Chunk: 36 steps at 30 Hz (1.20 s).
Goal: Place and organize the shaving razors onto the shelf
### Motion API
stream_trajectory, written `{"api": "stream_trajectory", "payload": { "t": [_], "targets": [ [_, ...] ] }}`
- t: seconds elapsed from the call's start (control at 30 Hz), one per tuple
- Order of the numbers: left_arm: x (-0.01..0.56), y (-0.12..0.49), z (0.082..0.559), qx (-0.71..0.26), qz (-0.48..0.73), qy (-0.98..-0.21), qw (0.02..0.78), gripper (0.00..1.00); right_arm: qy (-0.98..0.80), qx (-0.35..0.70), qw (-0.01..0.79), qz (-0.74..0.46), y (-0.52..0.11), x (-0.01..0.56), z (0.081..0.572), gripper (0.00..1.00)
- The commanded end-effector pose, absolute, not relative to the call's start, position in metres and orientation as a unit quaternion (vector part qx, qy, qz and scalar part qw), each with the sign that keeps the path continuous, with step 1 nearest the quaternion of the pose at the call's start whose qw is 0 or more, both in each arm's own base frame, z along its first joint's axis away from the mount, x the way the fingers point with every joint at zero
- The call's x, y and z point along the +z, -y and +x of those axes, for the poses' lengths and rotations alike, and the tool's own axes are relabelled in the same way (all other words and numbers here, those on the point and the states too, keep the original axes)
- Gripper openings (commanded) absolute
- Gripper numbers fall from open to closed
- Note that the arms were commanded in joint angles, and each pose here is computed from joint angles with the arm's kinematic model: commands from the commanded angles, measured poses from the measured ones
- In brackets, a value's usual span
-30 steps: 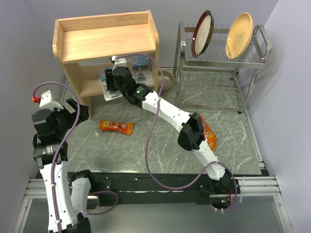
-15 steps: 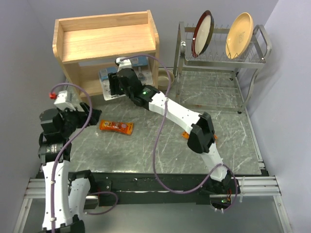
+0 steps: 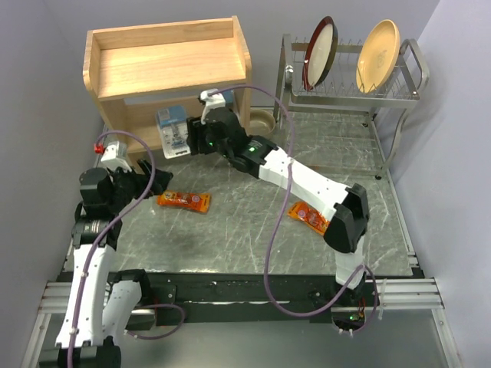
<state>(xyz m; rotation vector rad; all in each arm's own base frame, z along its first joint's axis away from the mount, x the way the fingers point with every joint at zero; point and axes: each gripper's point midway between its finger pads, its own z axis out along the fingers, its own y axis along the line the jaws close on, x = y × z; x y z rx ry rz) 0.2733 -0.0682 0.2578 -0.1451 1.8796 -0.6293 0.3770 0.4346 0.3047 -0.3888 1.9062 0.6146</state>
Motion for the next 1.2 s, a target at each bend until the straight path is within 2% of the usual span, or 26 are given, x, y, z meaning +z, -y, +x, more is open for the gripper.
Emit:
{"api": "stream_trajectory", "payload": {
  "t": [0.0, 0.07, 0.17, 0.2, 0.3, 0.57, 0.6, 0.7, 1.0, 1.07, 1.1, 1.17],
  "targets": [
    [0.258, 0.067, 0.3, -0.348, -0.176, -0.77, 0.505, 0.88, -0.79, 0.274, 0.528, -0.145, -0.386, 0.338, 0.361, 0.66],
    [0.263, 0.063, 0.314, -0.359, -0.212, -0.758, 0.501, 0.87, -0.792, 0.269, 0.527, -0.152, -0.372, 0.336, 0.354, 0.66],
    [0.266, 0.065, 0.338, -0.399, -0.246, -0.736, 0.489, 0.8, -0.805, 0.24, 0.519, -0.162, -0.339, 0.315, 0.338, 0.66],
    [0.265, 0.067, 0.341, -0.409, -0.253, -0.734, 0.48, 0.78, -0.798, 0.239, 0.531, -0.159, -0.326, 0.326, 0.332, 0.66],
    [0.267, 0.071, 0.355, -0.431, -0.268, -0.718, 0.476, 0.77, -0.8, 0.214, 0.538, -0.16, -0.303, 0.318, 0.322, 0.66],
    [0.251, 0.068, 0.369, -0.45, -0.323, -0.701, 0.449, 0.64, -0.809, 0.173, 0.531, -0.183, -0.283, 0.286, 0.315, 0.67],
    [0.248, 0.068, 0.37, -0.453, -0.33, -0.7, 0.444, 0.58, -0.809, 0.169, 0.532, -0.183, -0.284, 0.284, 0.317, 0.67],
    [0.242, 0.07, 0.373, -0.461, -0.344, -0.697, 0.428, 0.49, -0.809, 0.163, 0.533, -0.187, -0.285, 0.282, 0.321, 0.67],
    [0.246, 0.071, 0.376, -0.478, -0.351, -0.684, 0.425, 0.31, -0.812, 0.158, 0.528, -0.192, -0.29, 0.273, 0.325, 0.67],
    [0.256, 0.069, 0.374, -0.478, -0.35, -0.682, 0.429, 0.22, -0.813, 0.156, 0.527, -0.194, -0.29, 0.271, 0.325, 0.67],
    [0.258, 0.064, 0.373, -0.474, -0.353, -0.681, 0.432, 0.14, -0.812, 0.156, 0.528, -0.193, -0.289, 0.272, 0.326, 0.67],
    [0.269, 0.061, 0.371, -0.474, -0.35, -0.676, 0.442, 0.1, -0.813, 0.155, 0.527, -0.194, -0.289, 0.27, 0.325, 0.67]
  ]
}}
